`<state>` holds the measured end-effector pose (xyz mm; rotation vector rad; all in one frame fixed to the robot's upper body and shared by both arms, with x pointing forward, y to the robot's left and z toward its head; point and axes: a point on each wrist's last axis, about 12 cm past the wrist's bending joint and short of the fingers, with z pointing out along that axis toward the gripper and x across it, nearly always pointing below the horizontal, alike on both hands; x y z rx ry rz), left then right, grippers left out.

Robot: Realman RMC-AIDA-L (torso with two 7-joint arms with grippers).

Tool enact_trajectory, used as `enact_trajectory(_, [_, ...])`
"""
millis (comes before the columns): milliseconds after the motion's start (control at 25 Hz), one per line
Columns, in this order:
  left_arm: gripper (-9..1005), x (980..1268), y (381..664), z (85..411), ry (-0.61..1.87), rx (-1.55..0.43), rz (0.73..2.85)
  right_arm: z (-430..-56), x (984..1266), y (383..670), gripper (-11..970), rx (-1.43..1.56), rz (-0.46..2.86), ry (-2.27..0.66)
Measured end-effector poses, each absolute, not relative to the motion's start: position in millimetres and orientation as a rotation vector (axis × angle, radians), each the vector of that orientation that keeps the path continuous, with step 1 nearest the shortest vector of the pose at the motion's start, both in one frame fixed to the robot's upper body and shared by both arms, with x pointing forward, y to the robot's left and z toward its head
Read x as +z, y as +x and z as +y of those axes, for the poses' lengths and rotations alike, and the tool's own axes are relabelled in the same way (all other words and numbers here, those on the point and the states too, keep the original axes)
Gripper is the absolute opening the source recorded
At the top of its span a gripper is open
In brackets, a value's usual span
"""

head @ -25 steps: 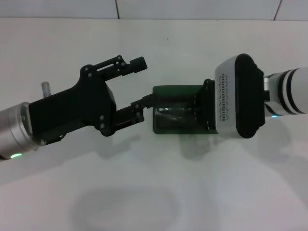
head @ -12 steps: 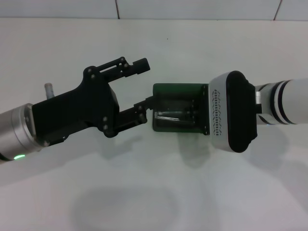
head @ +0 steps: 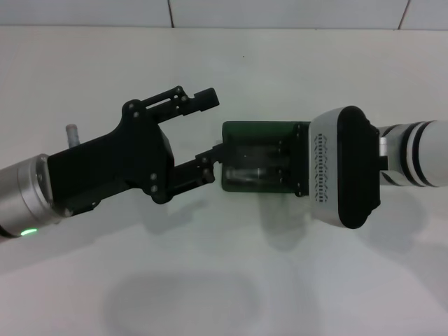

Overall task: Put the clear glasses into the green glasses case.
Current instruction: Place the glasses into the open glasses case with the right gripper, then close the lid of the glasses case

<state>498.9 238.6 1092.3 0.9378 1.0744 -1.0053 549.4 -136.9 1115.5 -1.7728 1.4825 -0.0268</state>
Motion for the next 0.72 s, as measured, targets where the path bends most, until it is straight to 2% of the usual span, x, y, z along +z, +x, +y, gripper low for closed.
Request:
enact_trajectory(80, [649, 1092.0, 498.6, 238.7, 0.938, -1.006, 1.075, -137.6, 1116.3, 550.3, 72, -0.036, 1.480, -1.766])
enact_trajectory(440, [649, 1091.2, 497.5, 238.1, 0.937, -1.010, 1.076, -138.0, 1119.8, 547.4, 202, -0.005, 1.490, -1.699])
enact_trajectory(720, [649, 1091.9, 498.2, 239.0, 0.927, -1.004, 1.073, -157.8, 1154.2, 530.3, 291, 0.435, 1.552, -1.593])
